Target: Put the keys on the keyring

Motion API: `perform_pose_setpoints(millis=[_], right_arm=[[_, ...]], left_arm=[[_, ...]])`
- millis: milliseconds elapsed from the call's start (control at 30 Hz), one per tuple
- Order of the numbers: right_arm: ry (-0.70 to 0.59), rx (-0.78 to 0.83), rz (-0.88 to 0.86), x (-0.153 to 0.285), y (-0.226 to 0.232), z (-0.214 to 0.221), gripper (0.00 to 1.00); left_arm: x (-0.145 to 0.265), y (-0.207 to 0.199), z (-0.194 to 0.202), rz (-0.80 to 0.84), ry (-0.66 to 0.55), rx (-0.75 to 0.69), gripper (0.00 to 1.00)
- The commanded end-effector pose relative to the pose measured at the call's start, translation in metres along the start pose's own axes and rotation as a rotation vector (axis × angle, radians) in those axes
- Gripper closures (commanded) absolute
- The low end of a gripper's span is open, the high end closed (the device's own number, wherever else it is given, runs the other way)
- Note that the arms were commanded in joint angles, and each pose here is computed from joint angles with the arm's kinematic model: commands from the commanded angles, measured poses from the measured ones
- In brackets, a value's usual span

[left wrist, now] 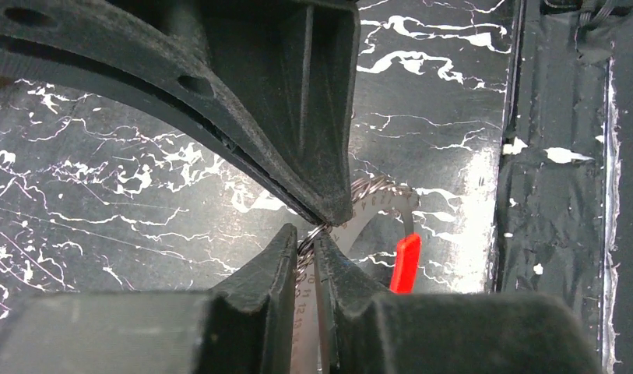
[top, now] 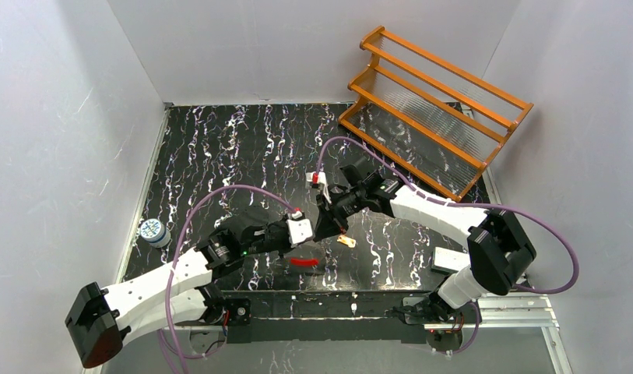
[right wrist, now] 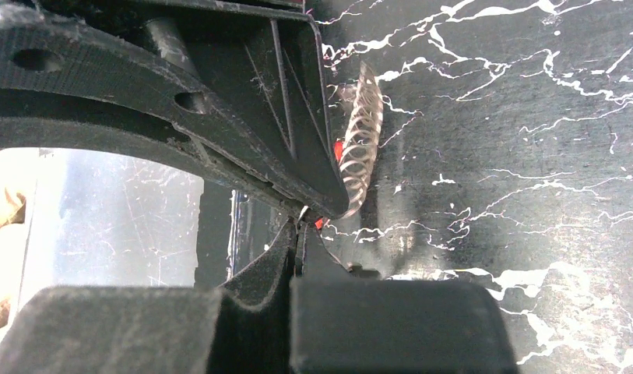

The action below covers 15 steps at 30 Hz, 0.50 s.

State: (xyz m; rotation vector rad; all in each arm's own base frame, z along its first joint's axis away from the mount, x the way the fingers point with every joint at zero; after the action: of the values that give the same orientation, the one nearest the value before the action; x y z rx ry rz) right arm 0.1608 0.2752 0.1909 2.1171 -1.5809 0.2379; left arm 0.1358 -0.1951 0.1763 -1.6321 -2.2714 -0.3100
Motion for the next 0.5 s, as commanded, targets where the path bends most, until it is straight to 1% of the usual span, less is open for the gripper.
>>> perform_pose_setpoints(millis=[0,67,167,367,467], right_arm=[[-0.068,0.096,-0.033,0.007,0.011,-0.024,0.99],[-0.068,0.098,-0.03,0.007,0.012,-0.024,0.99],[-0.067,0.099,-0.023,0.008,0.012,-0.024,0.99],[-0.064,0.108,0.006,0.01,0.014,-0.02,0.98],[-0.063,0.103,0.006,0.011,0.016,-0.018,0.99]], left_arm=[[0.001,0.0,-0.017,0.021,-0.047,-0.044,0.94],[0.003,-0.001,-0.015,0.014,-0.042,-0.042,1.0],[0.008,-0.001,-0.013,-0.004,-0.042,-0.031,1.0],[0.017,-0.003,-0.009,-0.03,-0.089,-0.032,1.0],[0.021,-0.004,-0.008,-0.045,-0.108,-0.025,1.0]])
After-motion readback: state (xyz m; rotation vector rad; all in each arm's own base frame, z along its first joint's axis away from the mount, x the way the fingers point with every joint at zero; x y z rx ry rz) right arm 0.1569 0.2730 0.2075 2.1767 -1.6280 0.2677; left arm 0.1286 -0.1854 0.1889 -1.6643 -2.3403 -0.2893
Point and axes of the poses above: each gripper's point midway between its finger pads, its own x axis back along the fingers, its own y axis along the line the jaws close on, z = x × y, the point moved 8 cm from there along x, back along the fingers, and after that the axes turned 15 degrees about x, right-handed, at the moved point
